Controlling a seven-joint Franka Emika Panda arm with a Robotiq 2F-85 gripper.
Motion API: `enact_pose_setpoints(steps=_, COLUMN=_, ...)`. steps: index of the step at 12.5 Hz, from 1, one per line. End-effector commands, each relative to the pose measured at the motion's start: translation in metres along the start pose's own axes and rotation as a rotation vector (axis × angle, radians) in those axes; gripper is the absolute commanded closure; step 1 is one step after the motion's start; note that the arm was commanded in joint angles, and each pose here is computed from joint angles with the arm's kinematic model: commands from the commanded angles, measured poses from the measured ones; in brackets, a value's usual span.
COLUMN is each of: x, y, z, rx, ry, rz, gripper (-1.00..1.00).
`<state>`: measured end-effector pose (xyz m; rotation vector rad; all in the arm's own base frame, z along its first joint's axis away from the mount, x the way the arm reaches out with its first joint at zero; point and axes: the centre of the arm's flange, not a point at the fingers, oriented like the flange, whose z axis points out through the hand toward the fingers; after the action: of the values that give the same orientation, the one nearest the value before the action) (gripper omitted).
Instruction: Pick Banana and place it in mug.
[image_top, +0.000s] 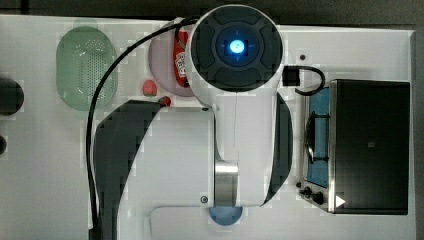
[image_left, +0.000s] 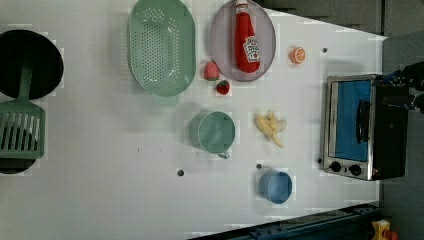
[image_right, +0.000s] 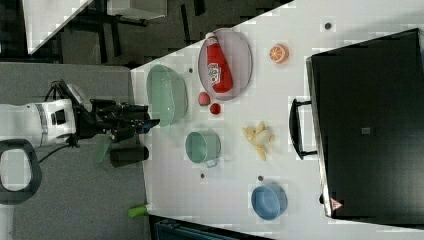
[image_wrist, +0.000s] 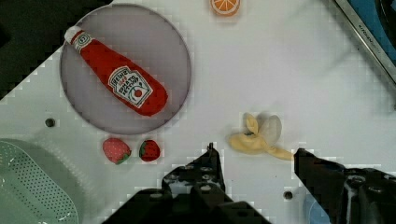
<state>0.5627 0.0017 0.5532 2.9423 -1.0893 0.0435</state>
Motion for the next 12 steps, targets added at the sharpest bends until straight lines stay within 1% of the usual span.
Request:
enact_pose_setpoints(steps=1, x=-0.055, y=0.083, z=-0.007, rx=-0.02, ry=-0.009, rz=0.125, gripper=-0.58)
enact_pose_setpoints(steps=3, x=-0.055, y=0.081, z=-0.006, rx=-0.018, ry=-0.006, rz=0.118, gripper=-1.0)
enact_pose_setpoints(steps=5, x=-0.054, y=0.077, z=0.004, rx=-0.027, ry=-0.017, rz=0.047, gripper=-1.0)
enact_pose_setpoints(steps=9, x=-0.042, y=0.065, z=0.057, rx=-0.051, ry=-0.062, rz=-0.246, gripper=-1.0)
enact_pose_setpoints(steps=12, x=-0.028, y=0.053, z=0.117, rx=-0.061, ry=-0.097, rz=-0.422, gripper=-1.0)
